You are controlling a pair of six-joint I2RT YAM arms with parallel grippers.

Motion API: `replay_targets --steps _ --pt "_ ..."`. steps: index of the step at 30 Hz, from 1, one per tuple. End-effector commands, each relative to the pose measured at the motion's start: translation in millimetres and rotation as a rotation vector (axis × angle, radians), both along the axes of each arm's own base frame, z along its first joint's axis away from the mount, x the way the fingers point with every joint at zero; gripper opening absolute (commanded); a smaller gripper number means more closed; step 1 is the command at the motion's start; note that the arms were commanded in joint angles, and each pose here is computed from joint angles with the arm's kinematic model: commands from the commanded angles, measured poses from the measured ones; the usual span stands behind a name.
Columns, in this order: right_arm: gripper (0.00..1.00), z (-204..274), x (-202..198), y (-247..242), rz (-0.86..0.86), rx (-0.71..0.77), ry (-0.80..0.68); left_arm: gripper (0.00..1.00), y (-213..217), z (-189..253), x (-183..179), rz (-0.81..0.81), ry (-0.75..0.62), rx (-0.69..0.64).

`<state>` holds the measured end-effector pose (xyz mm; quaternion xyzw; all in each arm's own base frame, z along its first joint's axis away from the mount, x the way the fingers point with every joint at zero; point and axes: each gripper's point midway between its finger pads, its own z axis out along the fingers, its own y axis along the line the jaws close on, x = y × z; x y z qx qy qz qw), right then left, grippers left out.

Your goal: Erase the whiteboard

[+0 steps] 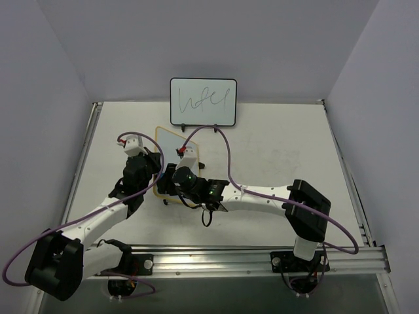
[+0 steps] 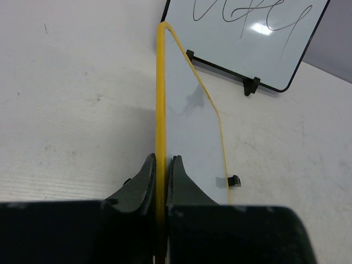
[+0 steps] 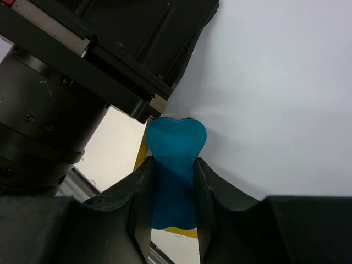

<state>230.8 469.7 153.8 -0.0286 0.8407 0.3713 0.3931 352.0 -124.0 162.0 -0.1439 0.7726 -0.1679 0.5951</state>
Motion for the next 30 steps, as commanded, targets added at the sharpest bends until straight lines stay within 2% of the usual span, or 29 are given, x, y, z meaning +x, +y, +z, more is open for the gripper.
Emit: replay_targets --steps 1,9,18,30 --pt "0.00 -27 -83 39 0.295 -0.007 0.142 0.02 -41 -58 -40 -0.240 0.215 0.071" --pt "0.00 -46 -71 34 0.239 -0.032 0.184 0.02 -42 -57 -40 -0.244 0.214 0.069" --pt "0.00 -79 -32 -15 0.075 -0.081 0.237 0.02 -42 -58 -40 -0.246 0.214 0.070" --pt "0.00 -123 -19 -64 0.001 -0.186 0.275 0.02 -42 -54 -39 -0.243 0.209 0.075"
